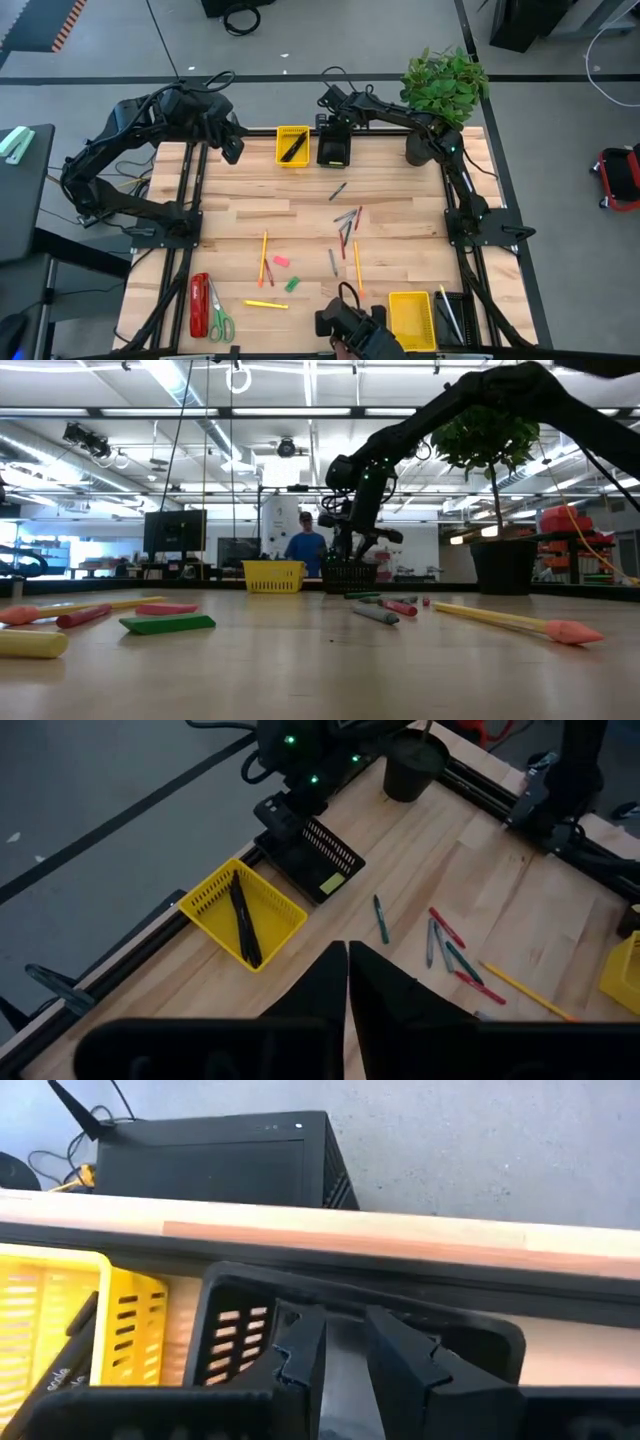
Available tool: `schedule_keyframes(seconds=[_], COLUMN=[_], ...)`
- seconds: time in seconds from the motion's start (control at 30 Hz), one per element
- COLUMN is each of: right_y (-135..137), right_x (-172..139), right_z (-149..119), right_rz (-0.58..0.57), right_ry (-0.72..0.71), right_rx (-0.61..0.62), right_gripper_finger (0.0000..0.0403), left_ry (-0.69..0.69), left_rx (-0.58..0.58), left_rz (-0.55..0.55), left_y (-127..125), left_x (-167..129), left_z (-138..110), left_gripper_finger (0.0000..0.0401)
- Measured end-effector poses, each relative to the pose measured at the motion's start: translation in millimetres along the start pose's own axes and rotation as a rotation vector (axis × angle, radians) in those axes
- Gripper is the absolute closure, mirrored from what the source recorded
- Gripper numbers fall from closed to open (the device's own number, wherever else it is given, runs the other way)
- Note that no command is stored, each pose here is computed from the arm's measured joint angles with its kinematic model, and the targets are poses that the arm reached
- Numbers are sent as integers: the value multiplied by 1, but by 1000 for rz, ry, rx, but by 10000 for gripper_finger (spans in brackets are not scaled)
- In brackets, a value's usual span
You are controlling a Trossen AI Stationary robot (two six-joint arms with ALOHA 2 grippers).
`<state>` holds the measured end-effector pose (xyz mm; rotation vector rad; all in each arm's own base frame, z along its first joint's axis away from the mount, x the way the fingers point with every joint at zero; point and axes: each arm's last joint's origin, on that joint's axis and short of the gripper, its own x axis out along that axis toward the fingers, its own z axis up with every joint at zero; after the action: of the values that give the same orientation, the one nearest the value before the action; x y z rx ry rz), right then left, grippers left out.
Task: Sort crayons/erasers/pens/pencils in bins
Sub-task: Adjust the top black bin, then put the top green crayon into the bottom yellow bin
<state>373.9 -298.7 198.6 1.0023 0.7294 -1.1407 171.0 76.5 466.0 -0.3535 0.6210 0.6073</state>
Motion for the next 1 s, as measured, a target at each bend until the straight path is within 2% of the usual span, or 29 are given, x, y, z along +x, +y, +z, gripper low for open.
schedule_keyframes(seconds=[0.2,0.47,0.63,0.8,1.0], right_y=[7,8,10,11,11], right_x=[3,3,1,-19,-53], right_z=[0,-2,-4,0,6], right_rz=[58,65,83,117,153], right_ry=[-17,-7,7,15,-20], right_rx=[-35,-58,-74,-88,-118], right_gripper_finger=[323,323,323,323,323], left_ry=[0,0,0,-16,-127], left_rx=[0,0,-2,25,93], left_rz=[0,1,3,8,38], left_y=[0,0,1,0,-1], left_x=[0,0,0,0,-1], left_z=[0,0,0,1,11], left_gripper_finger=[391,372,376,389,379])
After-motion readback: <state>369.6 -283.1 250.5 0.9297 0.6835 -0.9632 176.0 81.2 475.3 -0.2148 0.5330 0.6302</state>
